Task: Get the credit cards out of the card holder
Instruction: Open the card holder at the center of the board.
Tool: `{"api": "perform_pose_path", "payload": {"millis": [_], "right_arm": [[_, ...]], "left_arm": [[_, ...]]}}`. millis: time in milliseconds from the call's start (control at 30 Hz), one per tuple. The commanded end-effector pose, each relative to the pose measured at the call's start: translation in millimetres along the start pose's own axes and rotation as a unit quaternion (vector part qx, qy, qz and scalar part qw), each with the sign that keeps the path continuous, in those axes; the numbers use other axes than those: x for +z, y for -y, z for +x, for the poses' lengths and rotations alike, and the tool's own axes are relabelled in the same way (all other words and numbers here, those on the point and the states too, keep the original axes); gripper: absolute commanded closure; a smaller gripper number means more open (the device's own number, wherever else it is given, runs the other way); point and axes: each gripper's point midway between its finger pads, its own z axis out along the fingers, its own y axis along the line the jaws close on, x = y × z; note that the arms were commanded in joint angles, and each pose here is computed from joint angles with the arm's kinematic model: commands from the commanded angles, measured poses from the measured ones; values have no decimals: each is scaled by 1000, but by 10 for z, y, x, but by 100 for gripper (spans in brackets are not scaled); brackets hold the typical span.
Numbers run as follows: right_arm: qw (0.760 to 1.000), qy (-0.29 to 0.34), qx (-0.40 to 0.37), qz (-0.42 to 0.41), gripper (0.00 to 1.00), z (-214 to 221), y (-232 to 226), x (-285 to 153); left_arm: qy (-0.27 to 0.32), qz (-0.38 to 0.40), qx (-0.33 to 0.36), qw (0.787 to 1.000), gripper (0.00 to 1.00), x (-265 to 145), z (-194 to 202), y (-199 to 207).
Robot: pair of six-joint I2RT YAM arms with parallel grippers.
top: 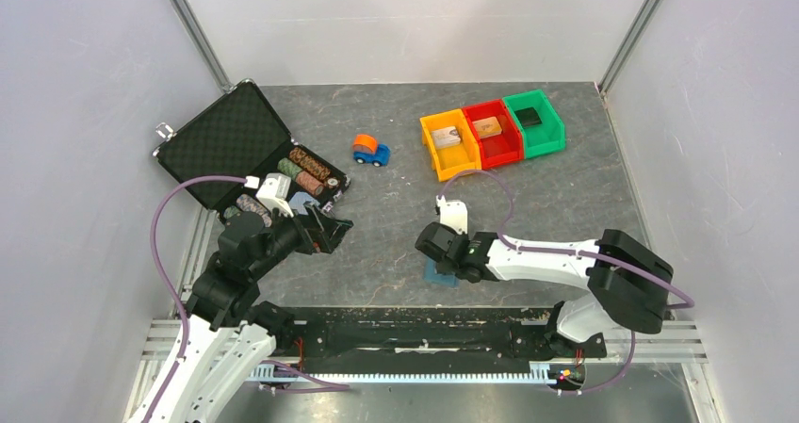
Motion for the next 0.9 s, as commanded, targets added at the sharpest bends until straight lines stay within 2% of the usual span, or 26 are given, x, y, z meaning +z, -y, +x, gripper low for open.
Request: {"api": "perform_pose_path", "payload": {"millis": [0, 100, 300, 600, 867], "right_arm": [[1000, 6, -5, 22, 64, -8, 26, 44], [999, 6, -11, 32, 71, 42, 75, 62], [1000, 20, -17, 0, 100, 38, 22, 61], [992, 81, -8, -92, 100, -153, -179, -67], [975, 127, 1, -183, 100, -305, -382, -216]], "left_arm": [[15, 7, 21, 1000, 0, 15, -69, 12], [12, 3, 24, 1000, 0, 13, -59, -3], [0, 0, 31, 1000, 0, 20, -25, -21], [-31, -21, 25, 999, 0, 91, 81, -109], [-116, 5, -23, 993, 0, 278, 293, 12]]}}
